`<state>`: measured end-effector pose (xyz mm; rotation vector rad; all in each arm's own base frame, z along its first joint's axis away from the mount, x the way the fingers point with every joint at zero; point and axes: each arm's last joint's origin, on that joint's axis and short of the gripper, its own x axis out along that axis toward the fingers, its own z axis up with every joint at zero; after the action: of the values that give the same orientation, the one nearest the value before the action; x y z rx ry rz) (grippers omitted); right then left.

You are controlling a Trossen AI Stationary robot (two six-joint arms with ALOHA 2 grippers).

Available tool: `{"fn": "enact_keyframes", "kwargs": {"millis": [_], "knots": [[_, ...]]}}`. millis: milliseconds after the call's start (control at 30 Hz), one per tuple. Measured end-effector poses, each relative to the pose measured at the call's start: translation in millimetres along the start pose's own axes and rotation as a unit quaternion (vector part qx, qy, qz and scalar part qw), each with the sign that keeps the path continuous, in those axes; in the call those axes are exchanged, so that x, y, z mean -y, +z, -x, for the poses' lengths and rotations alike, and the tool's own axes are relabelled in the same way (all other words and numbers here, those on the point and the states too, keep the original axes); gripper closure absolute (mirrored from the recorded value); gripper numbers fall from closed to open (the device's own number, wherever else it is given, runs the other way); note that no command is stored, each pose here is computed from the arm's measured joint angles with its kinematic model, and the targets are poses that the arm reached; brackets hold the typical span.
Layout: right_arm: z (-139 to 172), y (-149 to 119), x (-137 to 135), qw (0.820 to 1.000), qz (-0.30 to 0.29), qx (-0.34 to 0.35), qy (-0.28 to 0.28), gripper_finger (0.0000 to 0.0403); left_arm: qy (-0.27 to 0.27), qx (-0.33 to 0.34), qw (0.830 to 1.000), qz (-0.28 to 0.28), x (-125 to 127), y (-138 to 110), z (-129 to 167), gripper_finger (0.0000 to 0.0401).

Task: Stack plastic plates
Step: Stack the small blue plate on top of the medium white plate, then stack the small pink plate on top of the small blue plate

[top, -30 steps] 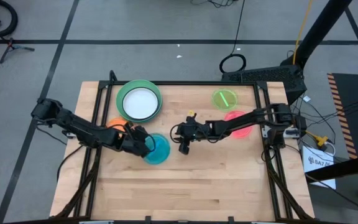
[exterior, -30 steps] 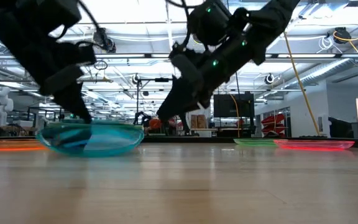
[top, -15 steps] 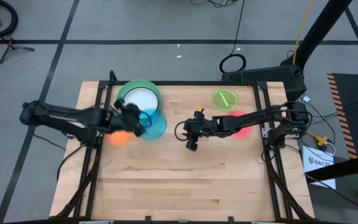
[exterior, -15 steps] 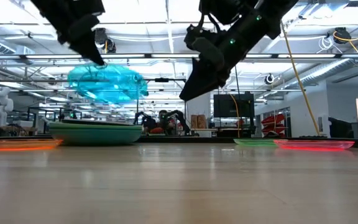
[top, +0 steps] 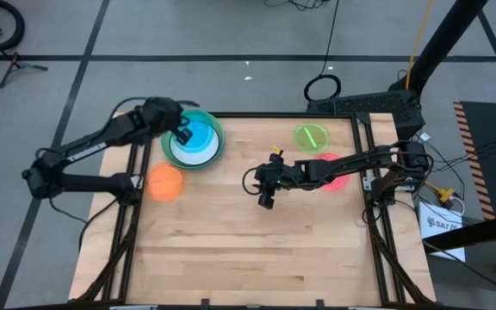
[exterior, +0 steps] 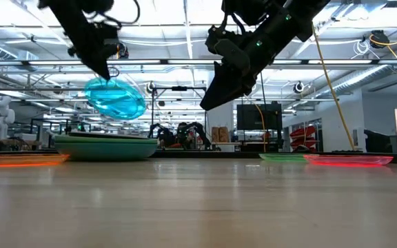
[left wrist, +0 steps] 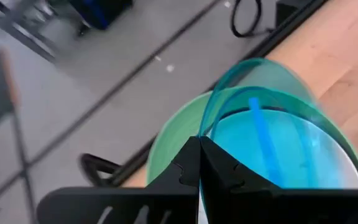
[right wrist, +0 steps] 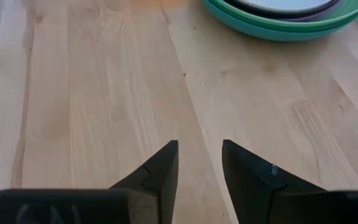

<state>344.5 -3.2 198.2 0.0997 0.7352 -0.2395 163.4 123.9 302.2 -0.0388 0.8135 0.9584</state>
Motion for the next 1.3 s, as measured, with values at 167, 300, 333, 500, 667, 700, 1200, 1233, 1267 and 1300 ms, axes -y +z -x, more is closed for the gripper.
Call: {"fn": "enact_keyframes", "kwargs": {"millis": [167, 300, 333, 500, 667, 700, 1200, 1233, 1267, 1300], "knots": [[0.0, 0.0, 0.0, 1.0, -0.003, 0.0, 0.0, 0.0287, -0.027, -0.055, 0.998, 0.025, -13.0, -1.8, -35.8, 0.04], [0.0, -0.1, 0.0, 1.0, -0.006, 0.0, 0.0, 0.0287, -0.033, -0.088, 0.995, 0.023, -13.7, -5.2, -52.8, 0.0396], [0.0, -0.1, 0.0, 1.0, -0.006, 0.0, 0.0, 0.0287, -0.034, -0.093, 0.995, 0.022, -13.2, -5.7, -55.3, 0.0393], [0.0, -0.1, 0.0, 1.0, -0.006, 0.0, 0.0, 0.0287, -0.036, -0.104, 0.994, 0.015, -11.4, -6.8, -60.0, 0.0386], [0.0, -0.1, 0.0, 1.0, -0.006, 0.0, 0.0, 0.0287, -0.035, -0.104, 0.994, 0.021, -11.4, -6.9, -59.9, 0.0384], [0.0, -0.1, 0.0, 1.0, -0.006, 0.0, 0.0, 0.0287, -0.035, -0.104, 0.994, 0.022, -11.4, -6.9, -59.8, 0.0384], [-1.2, 2.0, 8.6, 0.998, -0.04, 0.012, -0.046, 0.0287, -0.034, -0.104, 0.993, 0.031, -11.4, -6.9, -59.8, 0.0335], [-1.1, 2.0, 8.3, 0.998, -0.047, 0.012, -0.045, 0.0287, -0.034, -0.105, 0.993, 0.03, -11.4, -6.9, -59.8, 0.0325], [-1.1, 1.9, 8.2, 0.998, -0.053, 0.012, -0.045, 0.0287, -0.035, -0.104, 0.994, 0.028, -11.4, -6.9, -59.8, 0.0315], [-1.1, 1.6, 7.7, 0.997, -0.06, 0.011, -0.044, 0.0287, -0.035, -0.104, 0.994, 0.028, -11.5, -6.8, -59.9, 0.0305]]}}
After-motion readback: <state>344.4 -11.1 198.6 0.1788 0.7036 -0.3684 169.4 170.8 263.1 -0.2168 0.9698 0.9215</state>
